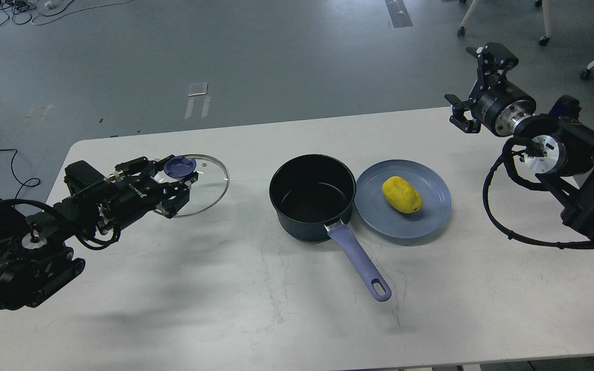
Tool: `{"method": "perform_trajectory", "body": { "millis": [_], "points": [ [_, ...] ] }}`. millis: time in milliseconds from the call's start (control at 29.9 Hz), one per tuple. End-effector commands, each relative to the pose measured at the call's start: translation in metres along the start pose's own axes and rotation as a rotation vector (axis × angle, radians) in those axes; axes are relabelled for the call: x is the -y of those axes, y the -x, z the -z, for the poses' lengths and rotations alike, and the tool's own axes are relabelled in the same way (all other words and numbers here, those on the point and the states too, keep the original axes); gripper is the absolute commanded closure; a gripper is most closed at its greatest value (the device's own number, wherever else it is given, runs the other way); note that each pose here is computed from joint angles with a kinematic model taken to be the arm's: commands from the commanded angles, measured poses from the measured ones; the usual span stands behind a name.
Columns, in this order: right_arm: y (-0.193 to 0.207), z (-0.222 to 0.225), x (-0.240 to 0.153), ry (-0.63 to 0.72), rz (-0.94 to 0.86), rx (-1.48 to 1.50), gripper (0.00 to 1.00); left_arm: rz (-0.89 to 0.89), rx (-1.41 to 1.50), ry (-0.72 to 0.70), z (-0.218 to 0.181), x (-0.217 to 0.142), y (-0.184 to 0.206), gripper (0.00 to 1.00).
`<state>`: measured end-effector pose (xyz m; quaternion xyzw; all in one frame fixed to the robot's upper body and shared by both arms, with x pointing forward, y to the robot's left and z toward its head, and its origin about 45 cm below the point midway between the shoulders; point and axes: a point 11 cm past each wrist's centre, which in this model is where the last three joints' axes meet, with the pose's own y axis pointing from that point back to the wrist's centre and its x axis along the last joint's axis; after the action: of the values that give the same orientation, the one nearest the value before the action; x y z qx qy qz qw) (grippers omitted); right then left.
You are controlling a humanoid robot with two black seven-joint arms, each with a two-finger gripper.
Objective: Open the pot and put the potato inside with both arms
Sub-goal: 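Lift the lid off the saucepan and carry it toward the robot, then lower the glass lid onto the table and release it with left gripper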
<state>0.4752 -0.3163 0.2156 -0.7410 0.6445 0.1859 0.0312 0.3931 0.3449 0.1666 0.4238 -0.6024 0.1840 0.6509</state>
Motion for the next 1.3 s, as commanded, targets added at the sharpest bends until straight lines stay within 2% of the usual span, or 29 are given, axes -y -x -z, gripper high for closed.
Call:
{"method": "perform_trajectory", "body": {
  "millis": [0,1037,1271],
  "points": [
    [0.001,0.002,0.001,-0.004,0.003,-0.001,0.00,0.002,-0.018,-0.010,0.001,-0.003,0.004,0.68],
    [0.005,0.014,0.003,-0.022,0.011,-0.009,0.00,0.028,-0.048,0.006,-0.017,0.010,0.026,0.67],
    [0.006,0.019,0.004,-0.030,0.014,-0.012,0.00,0.064,-0.066,0.001,-0.022,0.003,0.046,0.66]
  ]
}}
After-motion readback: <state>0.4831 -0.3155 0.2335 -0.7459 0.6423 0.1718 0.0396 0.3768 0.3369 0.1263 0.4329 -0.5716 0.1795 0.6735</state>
